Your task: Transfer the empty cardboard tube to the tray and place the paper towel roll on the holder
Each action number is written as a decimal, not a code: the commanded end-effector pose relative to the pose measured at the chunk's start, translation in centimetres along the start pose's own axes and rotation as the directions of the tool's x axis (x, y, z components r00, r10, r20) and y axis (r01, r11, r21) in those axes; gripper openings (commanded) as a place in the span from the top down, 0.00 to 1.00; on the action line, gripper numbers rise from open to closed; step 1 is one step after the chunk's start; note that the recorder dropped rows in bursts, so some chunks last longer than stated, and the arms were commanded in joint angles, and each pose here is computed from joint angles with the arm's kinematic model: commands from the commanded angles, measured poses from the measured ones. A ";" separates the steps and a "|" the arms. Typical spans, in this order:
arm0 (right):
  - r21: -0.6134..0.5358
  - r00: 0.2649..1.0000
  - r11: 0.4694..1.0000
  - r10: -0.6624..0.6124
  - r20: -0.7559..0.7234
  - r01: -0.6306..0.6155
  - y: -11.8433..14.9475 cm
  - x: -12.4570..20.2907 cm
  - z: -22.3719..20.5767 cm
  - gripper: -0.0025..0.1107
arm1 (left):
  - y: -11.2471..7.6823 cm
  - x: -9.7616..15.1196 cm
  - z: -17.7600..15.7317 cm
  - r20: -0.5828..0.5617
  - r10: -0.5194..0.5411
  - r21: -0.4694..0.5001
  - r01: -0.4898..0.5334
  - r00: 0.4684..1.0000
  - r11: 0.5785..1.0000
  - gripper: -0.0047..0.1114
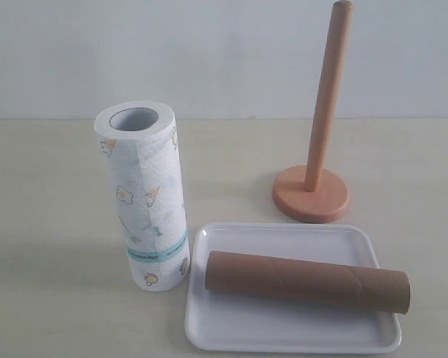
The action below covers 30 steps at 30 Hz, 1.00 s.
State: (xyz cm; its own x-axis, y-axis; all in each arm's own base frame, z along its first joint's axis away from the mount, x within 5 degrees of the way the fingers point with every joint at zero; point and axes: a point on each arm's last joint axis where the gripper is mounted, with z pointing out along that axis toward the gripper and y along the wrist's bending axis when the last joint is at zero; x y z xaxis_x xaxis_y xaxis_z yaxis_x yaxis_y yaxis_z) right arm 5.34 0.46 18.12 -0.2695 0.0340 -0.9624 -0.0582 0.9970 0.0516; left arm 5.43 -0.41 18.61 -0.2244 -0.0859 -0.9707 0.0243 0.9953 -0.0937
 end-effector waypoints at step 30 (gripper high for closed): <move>0.003 1.000 1.000 0.005 0.021 -0.005 0.0 -0.2 0.0 0.98 | -3.6 -4.9 0.7 0.491 0.121 0.293 -0.295 0.862 0.910 0.88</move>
State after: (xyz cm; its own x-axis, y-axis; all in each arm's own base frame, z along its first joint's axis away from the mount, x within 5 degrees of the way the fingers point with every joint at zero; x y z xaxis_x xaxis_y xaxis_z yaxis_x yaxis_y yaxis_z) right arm 5.35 0.46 18.16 -0.2663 0.0418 -0.9630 -0.0562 0.9967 0.0588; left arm 6.47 -3.03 24.07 0.3491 0.0338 -0.9365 0.3012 0.9423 0.1463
